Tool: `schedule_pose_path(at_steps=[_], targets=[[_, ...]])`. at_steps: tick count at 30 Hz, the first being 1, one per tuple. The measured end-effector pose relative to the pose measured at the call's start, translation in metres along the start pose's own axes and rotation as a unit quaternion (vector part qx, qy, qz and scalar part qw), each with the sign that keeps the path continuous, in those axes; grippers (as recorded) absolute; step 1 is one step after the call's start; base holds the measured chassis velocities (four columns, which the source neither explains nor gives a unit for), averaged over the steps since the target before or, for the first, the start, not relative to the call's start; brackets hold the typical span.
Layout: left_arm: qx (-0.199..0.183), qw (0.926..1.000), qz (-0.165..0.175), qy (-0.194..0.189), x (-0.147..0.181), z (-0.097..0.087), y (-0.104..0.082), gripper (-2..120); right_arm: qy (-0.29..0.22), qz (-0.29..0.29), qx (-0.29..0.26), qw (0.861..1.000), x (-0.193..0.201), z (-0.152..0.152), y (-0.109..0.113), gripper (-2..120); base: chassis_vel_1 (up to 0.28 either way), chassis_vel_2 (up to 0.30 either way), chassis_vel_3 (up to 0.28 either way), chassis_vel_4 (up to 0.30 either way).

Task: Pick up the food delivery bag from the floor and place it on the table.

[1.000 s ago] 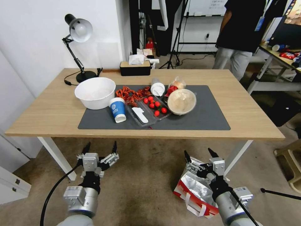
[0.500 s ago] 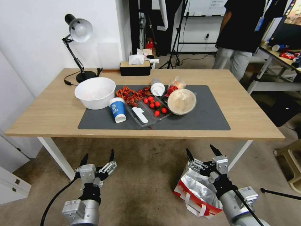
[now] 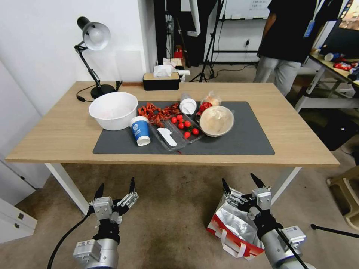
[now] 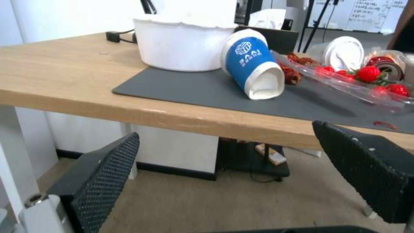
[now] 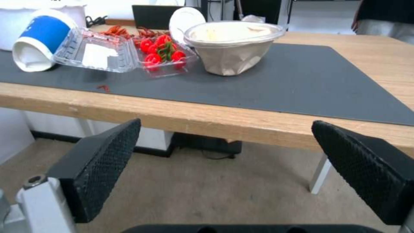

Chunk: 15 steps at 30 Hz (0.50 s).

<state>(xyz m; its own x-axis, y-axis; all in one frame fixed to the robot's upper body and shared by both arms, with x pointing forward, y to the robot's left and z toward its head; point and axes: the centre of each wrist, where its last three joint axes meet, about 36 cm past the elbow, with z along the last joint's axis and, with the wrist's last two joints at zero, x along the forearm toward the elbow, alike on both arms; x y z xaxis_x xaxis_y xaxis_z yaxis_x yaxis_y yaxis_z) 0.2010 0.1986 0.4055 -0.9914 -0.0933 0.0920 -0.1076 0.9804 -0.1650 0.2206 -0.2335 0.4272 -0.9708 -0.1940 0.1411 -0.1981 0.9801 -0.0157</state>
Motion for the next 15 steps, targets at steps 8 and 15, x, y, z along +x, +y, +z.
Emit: schedule_pose_path(at_steps=[8,15], targets=[[0.012,0.9998,0.011,-0.009,-0.0005,-0.0026,0.0004,100,-0.002,-0.001,-0.001,1.000,-0.0010,0.0002,0.0019,100,0.000,0.000,0.000,0.000],[0.017,0.9997,0.015,-0.012,-0.0004,-0.0039,0.0003,100,-0.002,-0.002,-0.001,1.000,-0.0014,0.0001,0.0026,100,0.000,0.000,0.000,0.000]])
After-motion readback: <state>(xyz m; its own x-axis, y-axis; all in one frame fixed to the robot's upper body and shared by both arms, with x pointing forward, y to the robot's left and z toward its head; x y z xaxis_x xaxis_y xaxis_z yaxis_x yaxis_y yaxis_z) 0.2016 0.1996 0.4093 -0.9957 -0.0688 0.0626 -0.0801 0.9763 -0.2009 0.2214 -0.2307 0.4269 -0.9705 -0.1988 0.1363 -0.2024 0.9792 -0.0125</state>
